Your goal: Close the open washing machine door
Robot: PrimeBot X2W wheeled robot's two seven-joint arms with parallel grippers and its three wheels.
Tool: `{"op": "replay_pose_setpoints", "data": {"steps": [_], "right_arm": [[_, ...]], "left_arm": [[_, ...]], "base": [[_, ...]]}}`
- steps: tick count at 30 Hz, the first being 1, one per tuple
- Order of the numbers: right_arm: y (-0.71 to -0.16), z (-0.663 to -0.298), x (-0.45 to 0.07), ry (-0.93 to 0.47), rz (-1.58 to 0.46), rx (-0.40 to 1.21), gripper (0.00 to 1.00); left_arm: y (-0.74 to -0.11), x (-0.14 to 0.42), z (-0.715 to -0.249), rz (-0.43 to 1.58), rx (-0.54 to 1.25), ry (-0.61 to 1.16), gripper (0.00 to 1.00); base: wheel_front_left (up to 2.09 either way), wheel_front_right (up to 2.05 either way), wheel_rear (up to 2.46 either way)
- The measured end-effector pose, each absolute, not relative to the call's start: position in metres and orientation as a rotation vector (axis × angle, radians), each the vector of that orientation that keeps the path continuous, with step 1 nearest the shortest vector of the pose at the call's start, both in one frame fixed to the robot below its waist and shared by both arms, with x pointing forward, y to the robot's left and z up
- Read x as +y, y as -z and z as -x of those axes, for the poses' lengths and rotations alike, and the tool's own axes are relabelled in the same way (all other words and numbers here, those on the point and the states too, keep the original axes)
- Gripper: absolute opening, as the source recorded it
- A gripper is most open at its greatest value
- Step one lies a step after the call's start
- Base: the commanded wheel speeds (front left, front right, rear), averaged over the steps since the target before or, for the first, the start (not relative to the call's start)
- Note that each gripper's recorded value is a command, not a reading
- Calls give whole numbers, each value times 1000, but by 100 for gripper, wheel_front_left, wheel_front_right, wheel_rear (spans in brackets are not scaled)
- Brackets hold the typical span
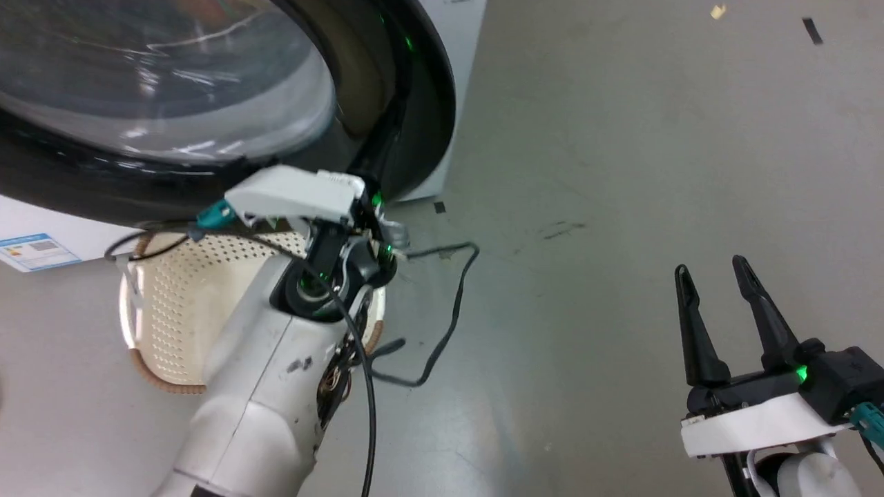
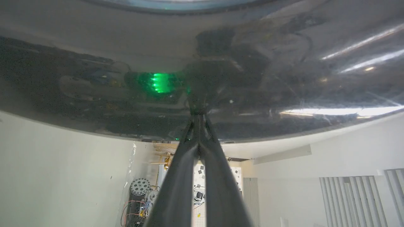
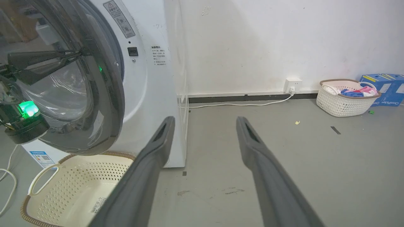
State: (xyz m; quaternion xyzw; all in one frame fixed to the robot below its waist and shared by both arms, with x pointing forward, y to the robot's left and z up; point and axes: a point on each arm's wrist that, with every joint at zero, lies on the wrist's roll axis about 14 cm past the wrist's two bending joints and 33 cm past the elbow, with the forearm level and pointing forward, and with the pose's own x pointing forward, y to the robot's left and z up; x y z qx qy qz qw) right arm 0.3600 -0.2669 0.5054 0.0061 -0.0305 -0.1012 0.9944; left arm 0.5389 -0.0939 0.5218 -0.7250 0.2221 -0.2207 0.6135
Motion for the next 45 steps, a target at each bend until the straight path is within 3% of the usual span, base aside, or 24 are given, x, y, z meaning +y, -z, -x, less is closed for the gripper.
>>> {"op": "replay_pose_setpoints", "data": {"steps": [8,15,16,17,18,19,23,27,32,42,43,44,45], "right_arm": [[-521,-367,-251,150,-35,-120,100],[-535,-368,-220,55,-66,-171,100],[-536,-368,-215,43,-71,-175,100],[-537,-367,-211,29,-75,-180,100],[-538,-368,-206,14,-80,-183,100],[-542,-369,-189,-39,-89,-194,100],[-547,-371,-158,-132,-105,-207,100],[-553,-373,-135,-206,-109,-222,100],[-556,-373,-119,-258,-110,-229,100],[-539,-380,-109,-285,-98,-178,100],[-536,-381,-108,-287,-100,-170,45],[-533,-383,-107,-292,-100,-162,0],[-531,-385,-105,-301,-97,-157,0]], "left_arm": [[-552,-71,-510,1562,403,587,0],[-573,1,-459,1328,163,578,0],[-575,14,-452,1283,116,557,5],[-575,28,-445,1236,74,536,37],[-576,44,-439,1192,30,508,51],[-577,86,-421,1017,-73,439,100],[-587,152,-402,767,-238,275,100],[-577,197,-373,477,-286,111,100],[-563,200,-348,148,-254,66,100],[-536,178,-345,-30,-167,98,100],[-533,177,-347,-27,-159,100,100],[-530,175,-349,-25,-149,104,100],[-528,173,-351,-25,-141,109,100]], "base": [[0,0,0],[0,0,0],[0,0,0],[0,0,0],[0,0,0],[0,0,0],[0,0,0],[0,0,0],[0,0,0],[0,0,0],[0,0,0],[0,0,0],[0,0,0]]}}
